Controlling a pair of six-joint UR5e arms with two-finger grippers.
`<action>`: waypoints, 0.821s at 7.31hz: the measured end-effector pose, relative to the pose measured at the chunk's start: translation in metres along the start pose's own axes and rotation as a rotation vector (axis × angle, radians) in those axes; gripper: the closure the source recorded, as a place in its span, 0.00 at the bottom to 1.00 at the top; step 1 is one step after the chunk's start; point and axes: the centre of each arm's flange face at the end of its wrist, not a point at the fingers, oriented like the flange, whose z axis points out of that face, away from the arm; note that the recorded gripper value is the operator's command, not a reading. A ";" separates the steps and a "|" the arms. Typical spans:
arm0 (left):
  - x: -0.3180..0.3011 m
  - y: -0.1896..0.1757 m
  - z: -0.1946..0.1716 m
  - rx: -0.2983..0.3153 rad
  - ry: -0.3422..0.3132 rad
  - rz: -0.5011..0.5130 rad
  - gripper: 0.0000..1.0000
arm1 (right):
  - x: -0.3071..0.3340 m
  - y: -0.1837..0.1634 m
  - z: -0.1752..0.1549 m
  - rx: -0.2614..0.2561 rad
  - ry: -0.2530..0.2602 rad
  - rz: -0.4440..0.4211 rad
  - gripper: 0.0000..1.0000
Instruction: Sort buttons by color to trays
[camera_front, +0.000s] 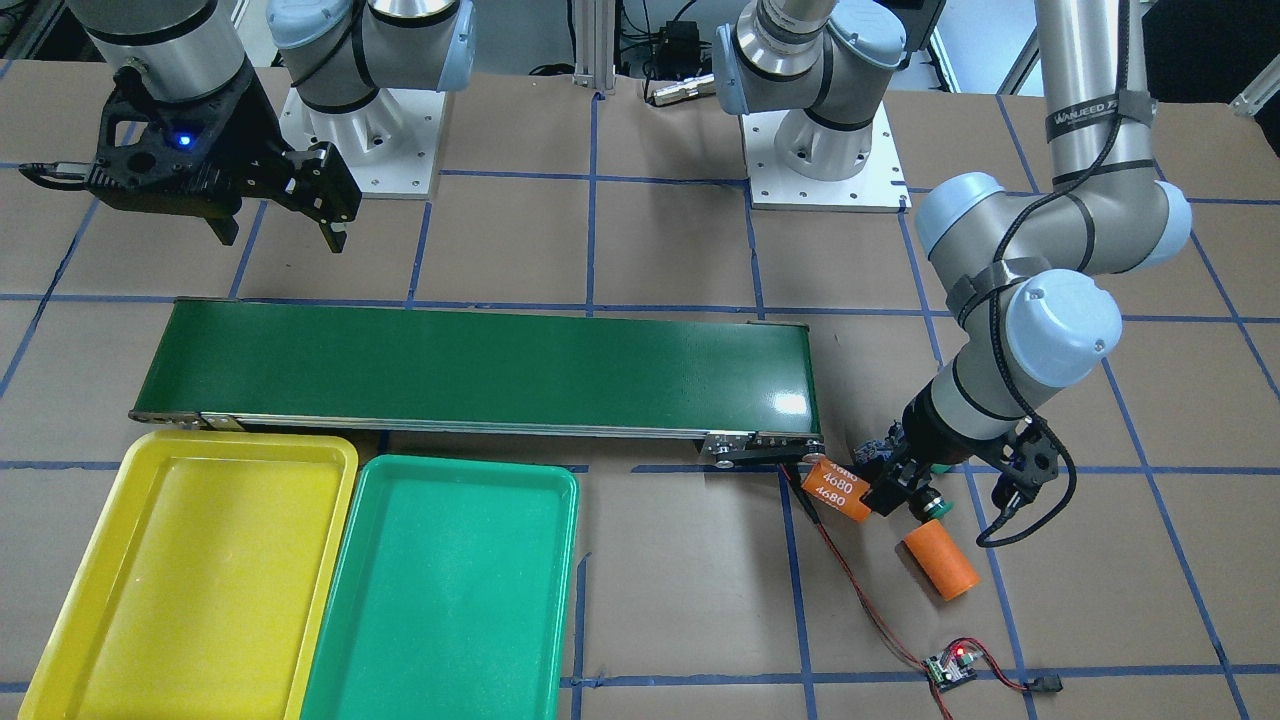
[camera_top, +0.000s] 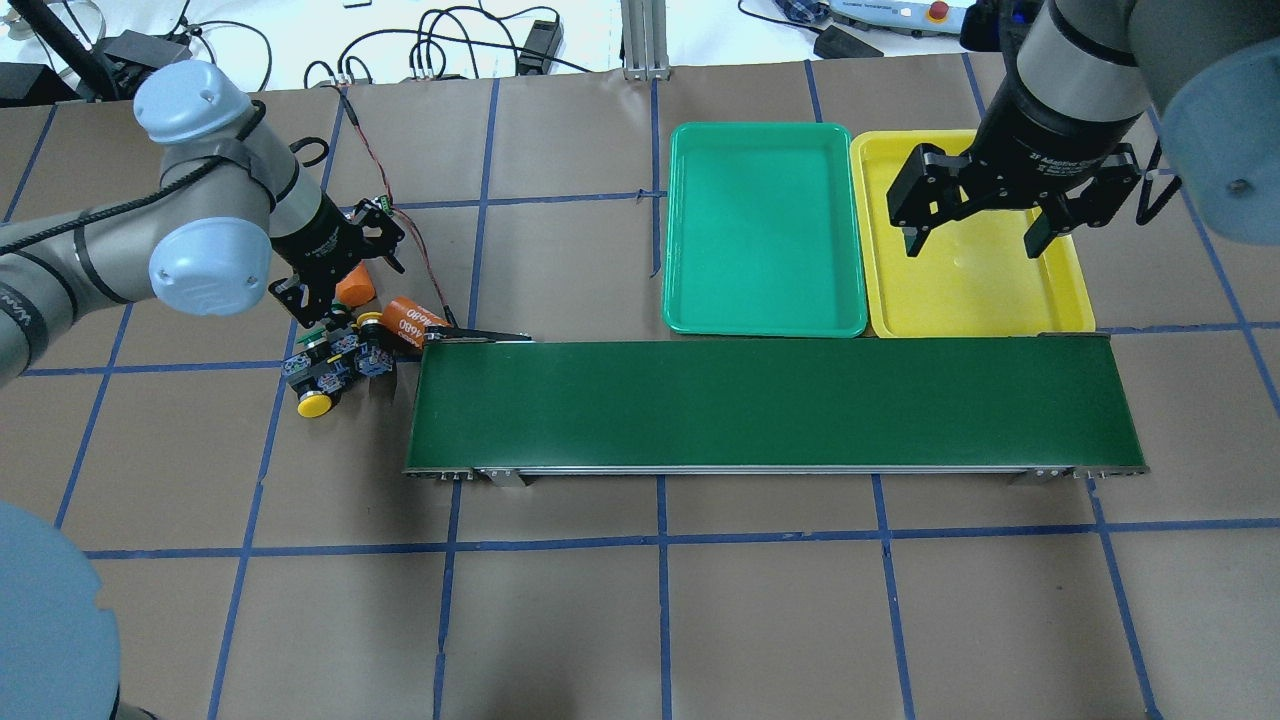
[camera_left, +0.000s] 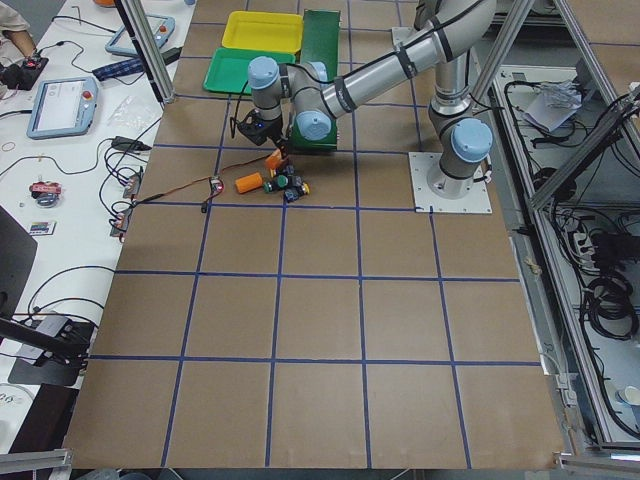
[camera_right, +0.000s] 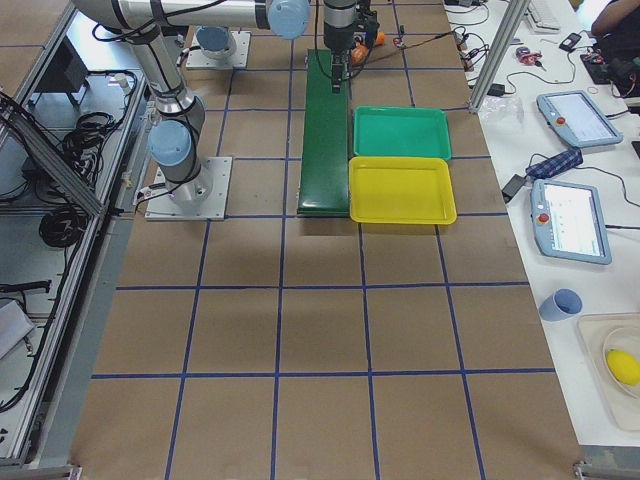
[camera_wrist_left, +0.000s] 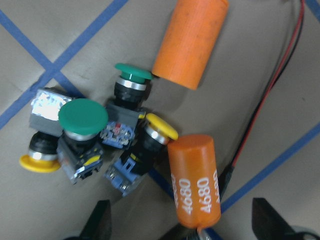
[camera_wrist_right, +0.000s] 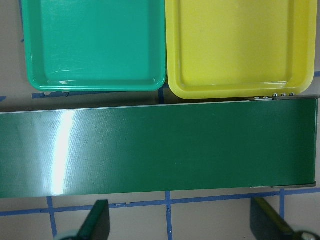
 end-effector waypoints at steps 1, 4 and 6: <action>0.006 0.000 0.021 0.026 0.019 0.009 0.00 | 0.000 0.000 0.000 0.000 0.000 0.000 0.00; 0.019 0.022 0.051 0.056 -0.010 0.060 0.00 | 0.000 0.000 0.000 -0.001 0.000 0.001 0.00; 0.009 0.028 0.056 0.046 -0.033 0.087 0.00 | 0.000 0.000 0.000 0.001 0.000 -0.001 0.00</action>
